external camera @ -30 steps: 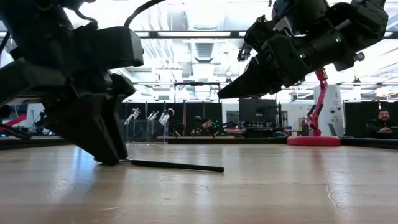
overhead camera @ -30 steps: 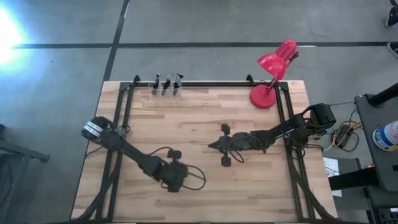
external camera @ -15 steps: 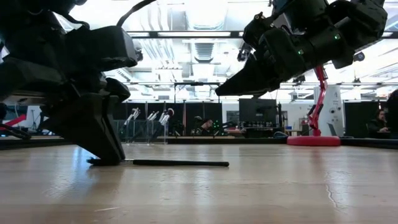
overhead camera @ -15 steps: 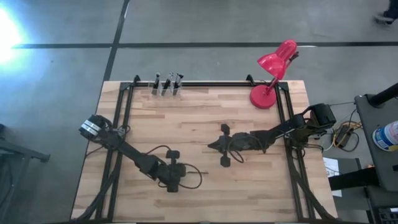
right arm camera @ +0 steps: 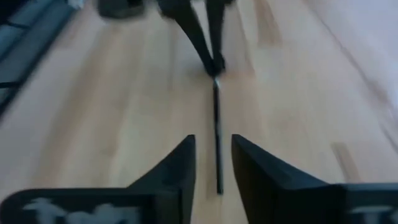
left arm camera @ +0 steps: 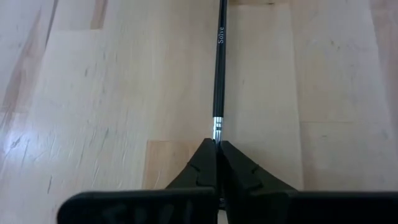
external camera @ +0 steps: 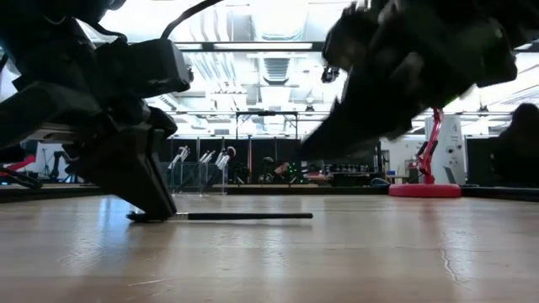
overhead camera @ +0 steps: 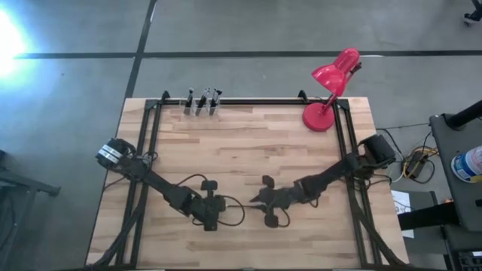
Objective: Put items in baskets/containers
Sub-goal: Put the black eyebrow comb into the transparent organizer
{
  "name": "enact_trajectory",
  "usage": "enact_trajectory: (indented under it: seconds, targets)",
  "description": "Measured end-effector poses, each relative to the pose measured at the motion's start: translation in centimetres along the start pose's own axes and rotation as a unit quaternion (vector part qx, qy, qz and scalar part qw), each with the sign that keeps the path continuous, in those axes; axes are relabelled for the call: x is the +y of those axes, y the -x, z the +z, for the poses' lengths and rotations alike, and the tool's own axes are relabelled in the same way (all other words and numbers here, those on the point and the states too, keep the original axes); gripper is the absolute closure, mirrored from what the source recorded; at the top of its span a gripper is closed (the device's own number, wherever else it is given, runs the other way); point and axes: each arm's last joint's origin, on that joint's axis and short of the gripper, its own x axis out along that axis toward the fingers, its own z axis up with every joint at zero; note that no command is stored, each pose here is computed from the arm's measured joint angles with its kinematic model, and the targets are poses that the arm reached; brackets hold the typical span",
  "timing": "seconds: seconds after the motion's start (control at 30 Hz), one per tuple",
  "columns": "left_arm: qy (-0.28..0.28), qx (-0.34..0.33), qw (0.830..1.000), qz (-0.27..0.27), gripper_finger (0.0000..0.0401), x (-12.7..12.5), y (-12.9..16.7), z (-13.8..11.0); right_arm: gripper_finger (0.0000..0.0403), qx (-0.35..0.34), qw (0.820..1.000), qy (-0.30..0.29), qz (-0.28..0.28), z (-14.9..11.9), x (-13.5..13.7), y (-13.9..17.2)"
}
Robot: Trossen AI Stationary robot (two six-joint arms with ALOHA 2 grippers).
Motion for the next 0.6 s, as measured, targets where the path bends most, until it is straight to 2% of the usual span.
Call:
enact_trajectory:
  seconds: [0.13, 0.27, 0.43, 0.6]
  targets:
    - [0.001, -0.003, 1.0, -0.001, 0.0401, 0.0, 0.0, 0.1, 0.0272, 0.028, 0.999, -0.012, -0.027, -1.4, 0.2, -0.7]
    - [0.004, -0.009, 1.0, -0.002, 0.0401, -0.1, 0.1, 0.2, 0.0262, 0.042, 0.999, -0.014, -0.032, -2.3, 0.0, -1.4]
    - [0.006, -0.013, 1.0, -0.002, 0.0401, 0.0, 0.1, 0.3, 0.0278, 0.052, 0.998, -0.011, -0.03, -2.7, 0.2, -2.6]
    - [0.007, -0.014, 1.0, -0.002, 0.0401, -0.1, 0.1, 0.3, 0.0311, 0.048, 0.998, -0.008, -0.027, -2.5, 0.7, -3.9]
